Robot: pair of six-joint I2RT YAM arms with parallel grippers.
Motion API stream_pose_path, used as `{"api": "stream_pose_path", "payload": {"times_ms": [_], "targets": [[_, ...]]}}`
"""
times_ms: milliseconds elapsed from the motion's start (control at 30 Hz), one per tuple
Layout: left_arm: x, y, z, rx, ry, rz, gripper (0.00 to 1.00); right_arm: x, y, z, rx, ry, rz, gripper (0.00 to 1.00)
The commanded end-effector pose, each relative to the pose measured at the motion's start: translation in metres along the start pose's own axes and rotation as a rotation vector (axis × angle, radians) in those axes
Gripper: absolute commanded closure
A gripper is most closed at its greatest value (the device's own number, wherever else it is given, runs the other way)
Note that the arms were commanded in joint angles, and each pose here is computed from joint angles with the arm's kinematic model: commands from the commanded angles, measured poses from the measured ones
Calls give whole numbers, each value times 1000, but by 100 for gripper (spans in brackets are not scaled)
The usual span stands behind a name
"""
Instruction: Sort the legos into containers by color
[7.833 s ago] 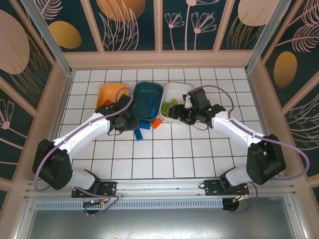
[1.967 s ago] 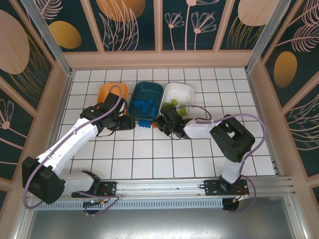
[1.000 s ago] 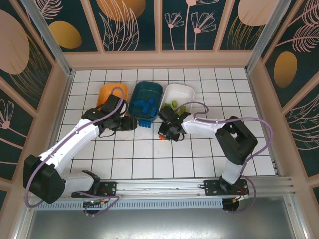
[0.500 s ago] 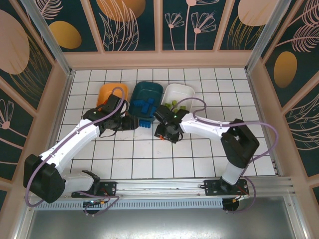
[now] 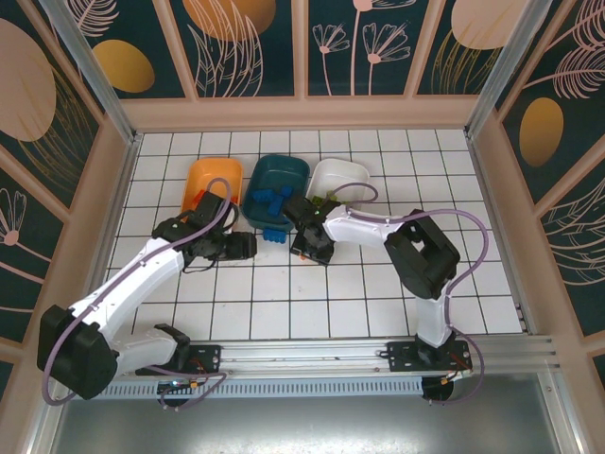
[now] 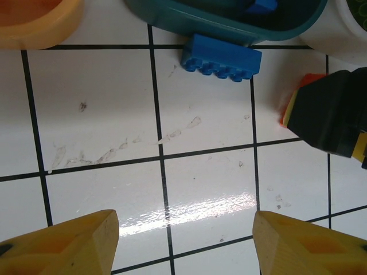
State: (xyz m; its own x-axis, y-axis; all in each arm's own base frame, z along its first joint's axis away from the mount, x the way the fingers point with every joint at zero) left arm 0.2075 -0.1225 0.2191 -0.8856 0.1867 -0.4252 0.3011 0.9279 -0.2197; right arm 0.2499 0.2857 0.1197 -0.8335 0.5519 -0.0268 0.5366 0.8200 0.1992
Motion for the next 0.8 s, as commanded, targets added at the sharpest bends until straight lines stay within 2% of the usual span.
{"api": "stream_pose_path", "payload": {"times_ms": [0, 133, 267, 433, 767], "targets": [[9, 6, -2, -27, 12, 3, 37, -5, -9, 20, 93, -9, 1, 45], [12, 8, -3, -40, 12, 9, 37, -5, -7, 24, 106, -6, -15, 58], [10, 9, -7, -52, 1, 17, 37, -2, -5, 18, 96, -16, -42, 76], [10, 9, -6, -60, 5, 23, 37, 1, -3, 6, 80, -39, -83, 87], [0, 10, -6, -89, 0, 45, 36, 28, 8, -34, -11, -6, -191, 84]]}}
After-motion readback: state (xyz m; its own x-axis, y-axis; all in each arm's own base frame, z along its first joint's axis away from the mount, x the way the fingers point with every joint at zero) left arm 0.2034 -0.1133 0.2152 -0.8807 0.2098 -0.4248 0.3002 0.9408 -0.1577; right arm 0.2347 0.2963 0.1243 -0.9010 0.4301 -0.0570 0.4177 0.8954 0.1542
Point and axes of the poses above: each hand's point on the last joint's axis, 136 mm out from that joint toward the fingers, its own z axis out along the fingers, its own y axis along the line the jaws close on, x = y × z, the point moved 10 cm from there along -z, back along the fingers, and after that the axes turned 15 degrees about z, right-handed, at the moved point
